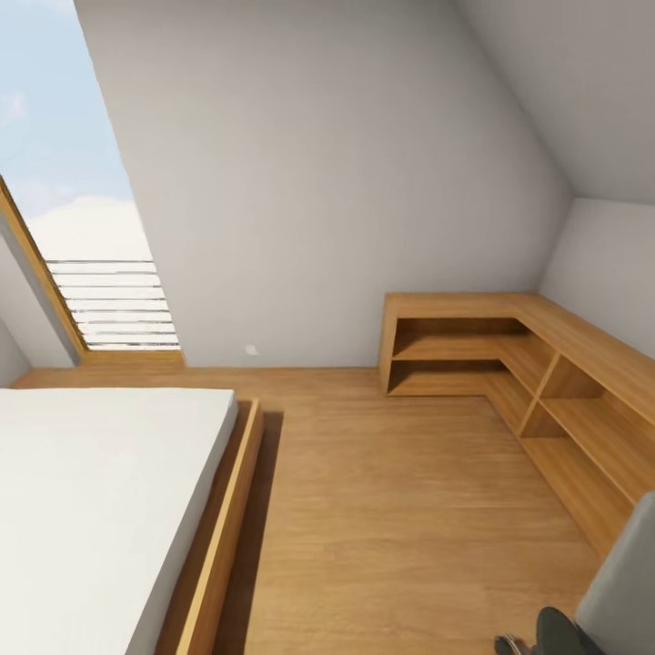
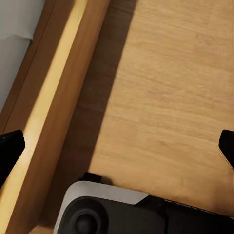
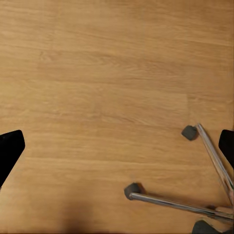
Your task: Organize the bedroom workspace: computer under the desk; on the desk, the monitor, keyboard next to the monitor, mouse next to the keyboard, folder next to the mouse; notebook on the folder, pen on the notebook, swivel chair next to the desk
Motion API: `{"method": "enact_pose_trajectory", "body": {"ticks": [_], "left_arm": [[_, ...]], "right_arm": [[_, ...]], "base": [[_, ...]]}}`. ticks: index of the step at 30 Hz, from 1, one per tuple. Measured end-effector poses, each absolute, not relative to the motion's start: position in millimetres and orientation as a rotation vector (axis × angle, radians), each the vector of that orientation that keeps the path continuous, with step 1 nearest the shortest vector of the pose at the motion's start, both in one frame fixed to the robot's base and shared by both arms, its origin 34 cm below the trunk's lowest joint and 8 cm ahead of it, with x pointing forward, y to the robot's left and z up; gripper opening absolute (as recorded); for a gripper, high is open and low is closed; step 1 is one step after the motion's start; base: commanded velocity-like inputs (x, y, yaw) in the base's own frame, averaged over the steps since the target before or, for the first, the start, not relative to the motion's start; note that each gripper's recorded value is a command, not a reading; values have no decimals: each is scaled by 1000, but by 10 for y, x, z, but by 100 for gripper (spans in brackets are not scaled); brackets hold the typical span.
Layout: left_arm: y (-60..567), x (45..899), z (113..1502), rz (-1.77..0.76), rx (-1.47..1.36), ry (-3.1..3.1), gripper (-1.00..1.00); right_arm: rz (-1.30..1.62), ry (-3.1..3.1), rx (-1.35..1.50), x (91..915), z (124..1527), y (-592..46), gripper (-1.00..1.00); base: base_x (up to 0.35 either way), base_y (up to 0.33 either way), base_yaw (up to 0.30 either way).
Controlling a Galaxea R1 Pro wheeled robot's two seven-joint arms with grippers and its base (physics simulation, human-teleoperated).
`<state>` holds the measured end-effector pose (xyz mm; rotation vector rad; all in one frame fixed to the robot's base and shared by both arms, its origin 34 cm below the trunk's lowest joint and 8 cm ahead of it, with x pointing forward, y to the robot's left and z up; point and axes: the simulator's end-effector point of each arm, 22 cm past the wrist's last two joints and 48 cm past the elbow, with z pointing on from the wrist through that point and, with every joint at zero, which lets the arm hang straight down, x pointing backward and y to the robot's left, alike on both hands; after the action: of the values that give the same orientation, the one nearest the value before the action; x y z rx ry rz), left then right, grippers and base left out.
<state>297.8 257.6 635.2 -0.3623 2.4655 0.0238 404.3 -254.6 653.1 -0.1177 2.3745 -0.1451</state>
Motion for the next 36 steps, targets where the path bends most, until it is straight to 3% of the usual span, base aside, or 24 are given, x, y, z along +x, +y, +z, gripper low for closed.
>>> {"method": "enact_pose_trajectory", "body": {"ticks": [36], "left_arm": [[2570, 2980, 6353, 23, -363, 2465, 100]], "right_arm": [[-144, 2375, -118, 4043, 6530, -2545, 100]], "base": [[313, 0, 0]]}}
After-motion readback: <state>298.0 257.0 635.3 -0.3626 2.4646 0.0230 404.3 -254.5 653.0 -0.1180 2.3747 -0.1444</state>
